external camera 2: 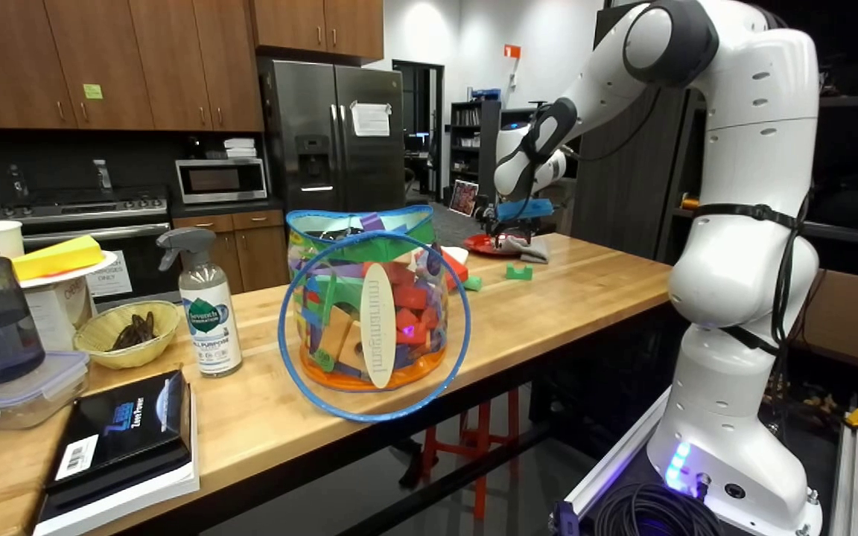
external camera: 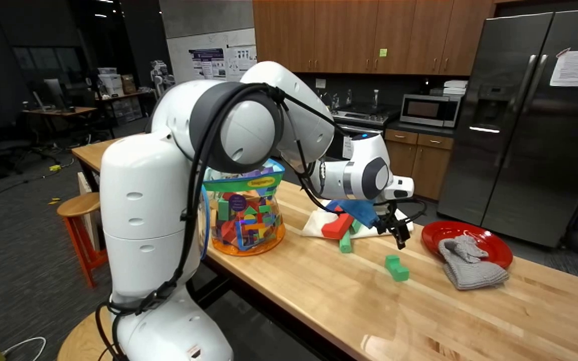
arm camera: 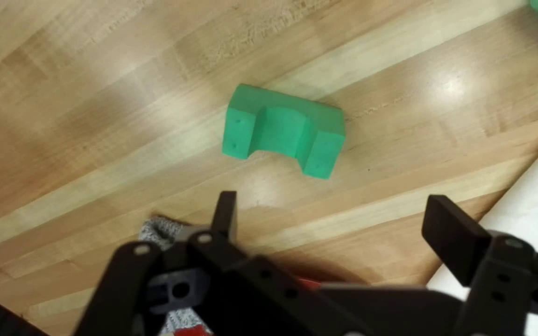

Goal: Put one green block in the clear bag.

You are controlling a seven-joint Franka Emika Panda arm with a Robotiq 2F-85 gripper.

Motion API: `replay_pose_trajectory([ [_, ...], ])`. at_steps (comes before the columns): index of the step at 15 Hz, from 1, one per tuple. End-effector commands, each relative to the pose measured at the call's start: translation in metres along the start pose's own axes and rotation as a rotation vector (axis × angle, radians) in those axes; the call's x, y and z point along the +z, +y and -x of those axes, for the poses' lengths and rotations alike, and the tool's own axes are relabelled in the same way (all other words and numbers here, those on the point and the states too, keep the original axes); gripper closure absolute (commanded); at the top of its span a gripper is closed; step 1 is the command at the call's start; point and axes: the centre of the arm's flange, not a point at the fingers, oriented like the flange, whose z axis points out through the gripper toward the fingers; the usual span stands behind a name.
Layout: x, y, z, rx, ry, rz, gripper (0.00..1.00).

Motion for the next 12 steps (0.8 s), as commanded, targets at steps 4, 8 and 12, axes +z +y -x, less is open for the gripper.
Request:
replay_pose_trajectory([
  [4, 0.034, -0.017, 0.008, -0.003, -0.046, -0.003, 0.0],
  [8, 0.05, -0.015, 0.0, 0.062, -0.003, 0.008, 0.0],
  [12, 0.054, -0.003, -0.016, 0.132, 0.056, 0.0, 0.0],
])
